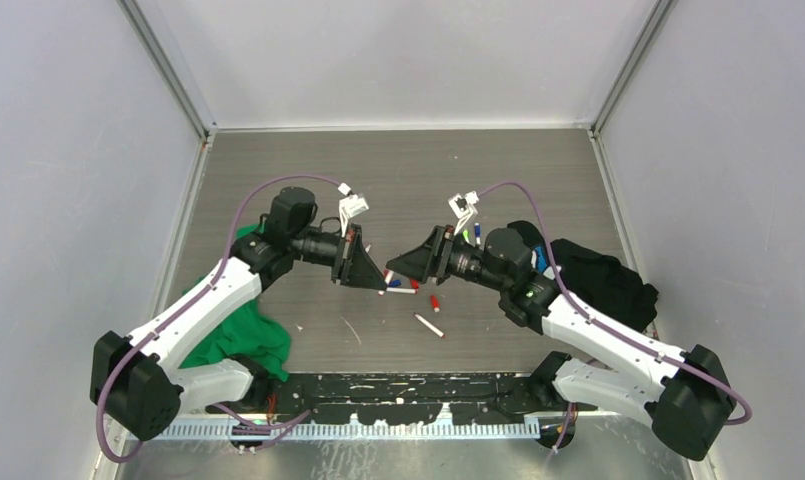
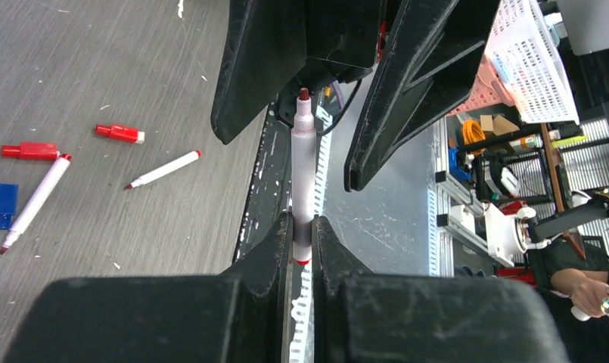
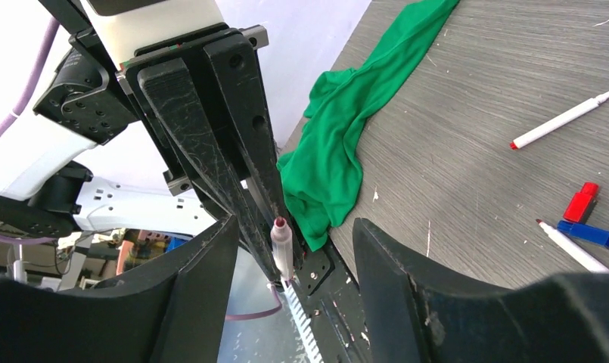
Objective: Insert the pens into the pen caps
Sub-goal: Adjust the pen, then adjust the pen cap at the center of the board.
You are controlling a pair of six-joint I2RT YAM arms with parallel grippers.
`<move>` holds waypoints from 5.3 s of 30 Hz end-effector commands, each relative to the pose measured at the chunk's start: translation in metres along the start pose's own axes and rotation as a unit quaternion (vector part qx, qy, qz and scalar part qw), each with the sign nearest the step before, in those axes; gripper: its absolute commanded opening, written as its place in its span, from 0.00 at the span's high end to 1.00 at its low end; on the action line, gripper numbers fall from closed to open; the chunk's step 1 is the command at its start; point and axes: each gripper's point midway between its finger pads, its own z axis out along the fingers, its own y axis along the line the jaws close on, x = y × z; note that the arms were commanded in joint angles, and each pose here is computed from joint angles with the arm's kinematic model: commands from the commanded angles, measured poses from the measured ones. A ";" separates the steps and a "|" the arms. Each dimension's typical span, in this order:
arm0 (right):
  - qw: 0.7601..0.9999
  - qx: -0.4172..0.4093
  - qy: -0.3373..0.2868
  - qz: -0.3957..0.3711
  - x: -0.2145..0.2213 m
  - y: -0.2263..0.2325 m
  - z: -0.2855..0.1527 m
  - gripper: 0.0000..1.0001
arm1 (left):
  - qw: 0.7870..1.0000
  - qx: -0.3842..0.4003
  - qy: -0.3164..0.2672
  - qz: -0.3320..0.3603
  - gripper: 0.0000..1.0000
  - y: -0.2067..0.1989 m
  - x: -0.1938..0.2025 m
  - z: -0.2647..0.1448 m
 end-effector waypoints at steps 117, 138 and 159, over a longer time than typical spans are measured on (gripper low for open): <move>0.808 0.551 0.155 -0.141 0.082 -0.224 -0.066 0.39 | 0.887 -0.451 -0.104 -0.001 1.00 0.118 -0.032 -0.110; 0.785 0.583 0.164 -0.135 0.071 -0.236 -0.090 0.39 | 0.884 -0.456 -0.107 0.005 1.00 0.116 -0.033 -0.114; 0.769 0.603 0.170 -0.124 0.065 -0.245 -0.112 0.36 | 0.883 -0.457 -0.105 0.003 1.00 0.117 -0.032 -0.113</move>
